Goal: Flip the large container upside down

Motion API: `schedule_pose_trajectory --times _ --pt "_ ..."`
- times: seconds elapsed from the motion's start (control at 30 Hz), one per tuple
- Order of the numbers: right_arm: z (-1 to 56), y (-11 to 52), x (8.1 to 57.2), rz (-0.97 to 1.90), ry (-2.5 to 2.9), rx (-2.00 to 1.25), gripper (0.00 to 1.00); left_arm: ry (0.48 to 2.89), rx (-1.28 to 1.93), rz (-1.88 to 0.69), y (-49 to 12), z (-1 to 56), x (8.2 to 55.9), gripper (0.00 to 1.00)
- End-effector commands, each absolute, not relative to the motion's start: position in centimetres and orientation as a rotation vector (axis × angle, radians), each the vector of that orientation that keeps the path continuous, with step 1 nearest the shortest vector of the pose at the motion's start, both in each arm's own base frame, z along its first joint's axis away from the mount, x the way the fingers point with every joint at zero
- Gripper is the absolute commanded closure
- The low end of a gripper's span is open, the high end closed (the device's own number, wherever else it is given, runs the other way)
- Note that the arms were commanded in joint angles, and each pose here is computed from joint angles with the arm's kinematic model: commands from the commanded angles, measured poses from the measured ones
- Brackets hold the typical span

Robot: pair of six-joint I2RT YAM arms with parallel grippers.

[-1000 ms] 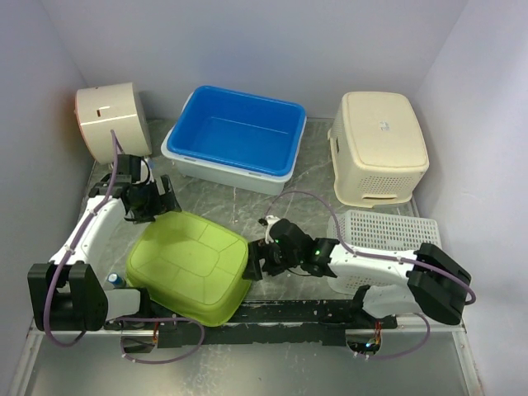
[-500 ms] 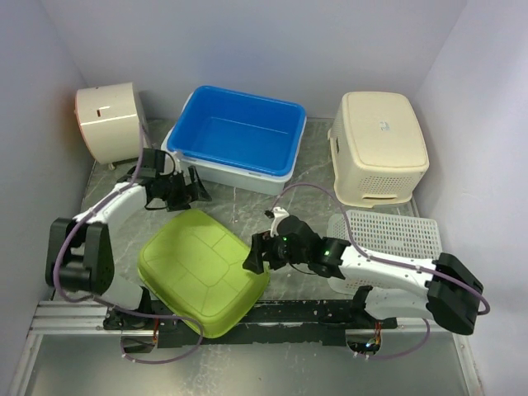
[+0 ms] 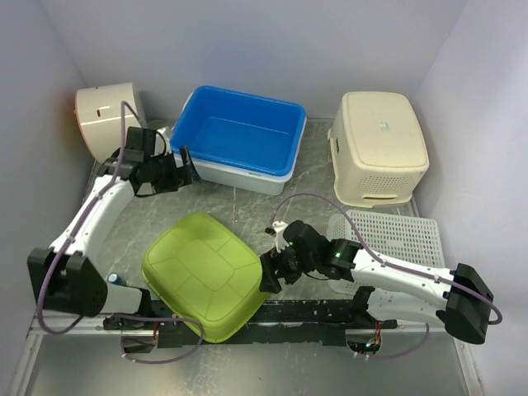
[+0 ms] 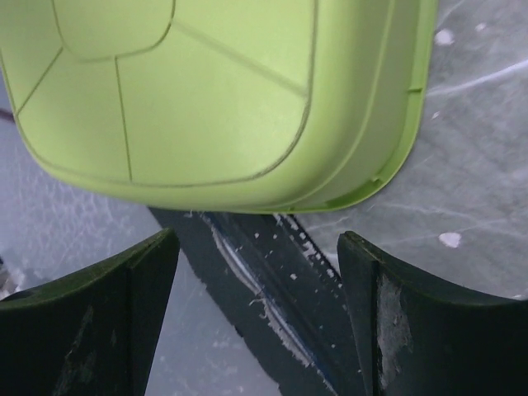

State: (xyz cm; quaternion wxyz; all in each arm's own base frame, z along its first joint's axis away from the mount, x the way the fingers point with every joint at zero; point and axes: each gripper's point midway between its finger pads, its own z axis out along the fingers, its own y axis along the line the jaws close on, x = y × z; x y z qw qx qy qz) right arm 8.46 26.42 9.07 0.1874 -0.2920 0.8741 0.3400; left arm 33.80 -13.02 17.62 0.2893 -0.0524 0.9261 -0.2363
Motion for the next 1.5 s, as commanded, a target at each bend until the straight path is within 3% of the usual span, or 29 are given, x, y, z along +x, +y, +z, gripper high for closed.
schedule_pose_trajectory --times 0.0,0.27,0.63,0.8,1.17,1.47 --pt "8.9 26.1 5.4 1.079 2.524 -0.940 0.21 2.646 -0.258 -0.426 -9.3 15.9 27.6 0.00" --pt "7.6 27.4 5.2 1.168 2.517 -0.907 0.21 2.630 -0.636 -0.258 -6.0 14.6 19.9 0.00" --pt "7.4 28.5 7.6 1.038 2.512 -0.913 0.20 2.609 -0.887 -0.050 -3.0 13.6 15.4 0.00" --pt "10.4 29.6 9.6 1.053 2.405 -0.846 0.17 2.643 -0.947 -0.137 -4.2 12.1 14.1 0.00" --pt "12.0 28.1 15.1 1.037 2.382 -0.604 0.16 2.641 -0.978 -0.333 -6.8 9.9 15.3 0.01" --pt "10.2 27.3 16.7 1.169 2.503 -0.456 0.15 2.517 -0.800 -0.634 -10.7 11.4 23.2 0.01"
